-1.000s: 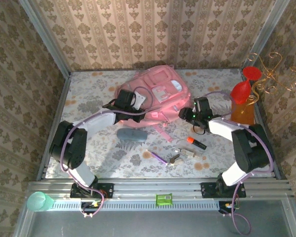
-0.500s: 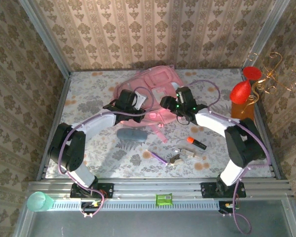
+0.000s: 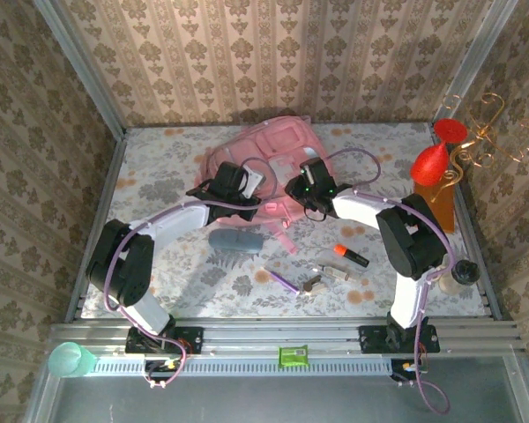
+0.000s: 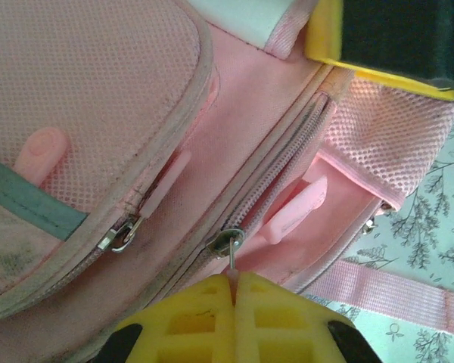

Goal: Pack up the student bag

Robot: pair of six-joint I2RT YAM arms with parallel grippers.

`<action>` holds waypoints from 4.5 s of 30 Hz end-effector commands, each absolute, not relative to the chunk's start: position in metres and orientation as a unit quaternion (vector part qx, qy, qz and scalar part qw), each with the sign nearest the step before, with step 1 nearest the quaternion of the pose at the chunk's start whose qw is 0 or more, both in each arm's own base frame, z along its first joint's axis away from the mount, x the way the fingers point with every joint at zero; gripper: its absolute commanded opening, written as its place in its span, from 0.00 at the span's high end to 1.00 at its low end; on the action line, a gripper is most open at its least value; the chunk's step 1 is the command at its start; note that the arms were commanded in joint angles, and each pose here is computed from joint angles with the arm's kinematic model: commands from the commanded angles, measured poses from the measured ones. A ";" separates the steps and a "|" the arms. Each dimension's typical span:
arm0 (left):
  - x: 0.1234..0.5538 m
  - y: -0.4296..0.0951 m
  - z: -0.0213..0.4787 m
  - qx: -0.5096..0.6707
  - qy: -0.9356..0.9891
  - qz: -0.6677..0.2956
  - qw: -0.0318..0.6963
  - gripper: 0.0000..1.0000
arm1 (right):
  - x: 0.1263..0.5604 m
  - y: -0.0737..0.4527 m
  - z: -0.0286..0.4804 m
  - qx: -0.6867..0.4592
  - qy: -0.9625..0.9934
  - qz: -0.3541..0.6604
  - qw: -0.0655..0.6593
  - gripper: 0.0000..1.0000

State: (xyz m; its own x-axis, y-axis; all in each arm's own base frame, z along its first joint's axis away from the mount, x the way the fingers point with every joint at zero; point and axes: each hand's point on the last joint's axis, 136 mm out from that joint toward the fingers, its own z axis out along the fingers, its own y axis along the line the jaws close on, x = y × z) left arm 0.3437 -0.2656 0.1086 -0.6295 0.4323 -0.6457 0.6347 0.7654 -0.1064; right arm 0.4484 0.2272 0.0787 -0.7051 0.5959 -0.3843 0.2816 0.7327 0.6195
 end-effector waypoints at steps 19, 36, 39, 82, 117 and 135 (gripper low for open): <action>0.354 -0.176 0.082 0.318 0.909 0.055 0.264 1.00 | 0.449 0.152 0.115 0.282 0.850 0.193 0.401 1.00; 0.341 -0.309 0.131 0.311 0.865 -0.228 0.322 1.00 | 0.422 0.227 0.110 0.295 0.809 0.331 0.386 1.00; 0.339 -0.319 0.131 0.310 0.861 -0.244 0.322 1.00 | 0.420 0.232 0.112 0.296 0.806 0.332 0.390 1.00; 0.330 -0.185 0.079 0.257 0.930 -0.034 0.260 1.00 | 0.404 0.129 0.097 0.376 0.783 0.210 0.449 1.00; 0.296 -0.345 0.108 0.235 0.892 -0.299 0.243 0.56 | 0.420 0.176 0.131 0.299 0.790 0.310 0.436 1.00; 0.312 -0.358 0.057 0.199 0.905 -0.290 0.240 0.63 | 0.414 0.185 0.136 0.297 0.787 0.323 0.433 1.00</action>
